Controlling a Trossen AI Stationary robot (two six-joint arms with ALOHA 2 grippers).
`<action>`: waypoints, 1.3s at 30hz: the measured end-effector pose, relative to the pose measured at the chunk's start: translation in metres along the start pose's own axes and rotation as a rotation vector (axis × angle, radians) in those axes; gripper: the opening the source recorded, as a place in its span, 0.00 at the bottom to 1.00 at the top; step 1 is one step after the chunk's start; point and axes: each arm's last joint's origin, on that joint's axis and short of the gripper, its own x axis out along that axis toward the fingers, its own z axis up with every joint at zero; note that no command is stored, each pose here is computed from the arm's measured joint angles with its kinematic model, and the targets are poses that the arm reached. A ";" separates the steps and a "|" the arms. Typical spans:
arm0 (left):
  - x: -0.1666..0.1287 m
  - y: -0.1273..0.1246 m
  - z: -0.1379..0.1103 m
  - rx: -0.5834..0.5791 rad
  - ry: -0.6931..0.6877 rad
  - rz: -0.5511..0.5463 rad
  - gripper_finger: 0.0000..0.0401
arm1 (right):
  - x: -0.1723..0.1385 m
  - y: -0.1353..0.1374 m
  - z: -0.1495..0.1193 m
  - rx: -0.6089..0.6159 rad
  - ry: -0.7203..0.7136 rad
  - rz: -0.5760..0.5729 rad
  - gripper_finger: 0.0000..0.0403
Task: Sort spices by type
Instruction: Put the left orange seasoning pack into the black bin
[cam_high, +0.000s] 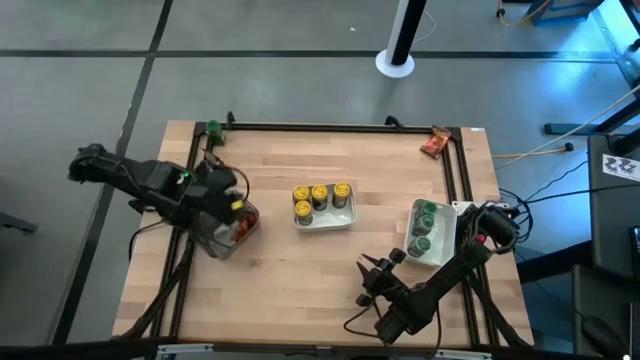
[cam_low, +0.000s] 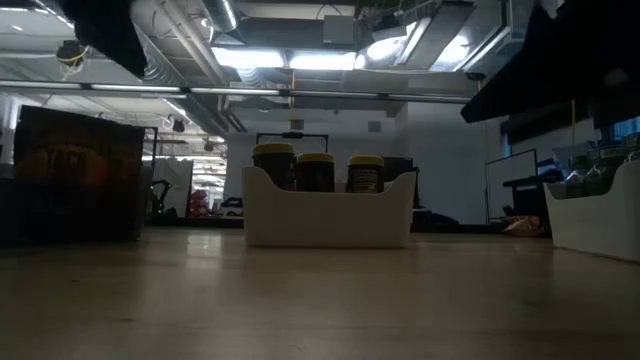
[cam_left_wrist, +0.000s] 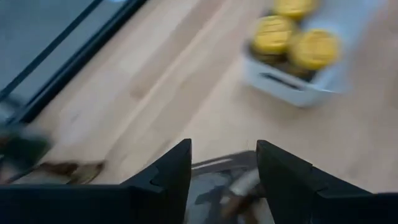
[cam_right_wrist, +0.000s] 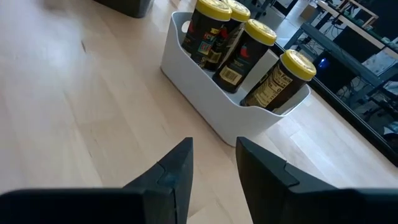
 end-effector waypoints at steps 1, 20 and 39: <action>0.004 0.004 0.002 -0.021 0.017 0.035 0.40 | 0.002 0.000 0.001 0.002 0.001 -0.004 0.30; 0.067 0.071 0.048 0.236 0.575 0.382 0.35 | 0.004 0.001 0.002 -0.001 0.001 -0.001 0.30; 0.132 0.092 0.035 0.666 1.022 0.321 0.35 | 0.003 0.001 0.002 -0.003 0.000 0.001 0.30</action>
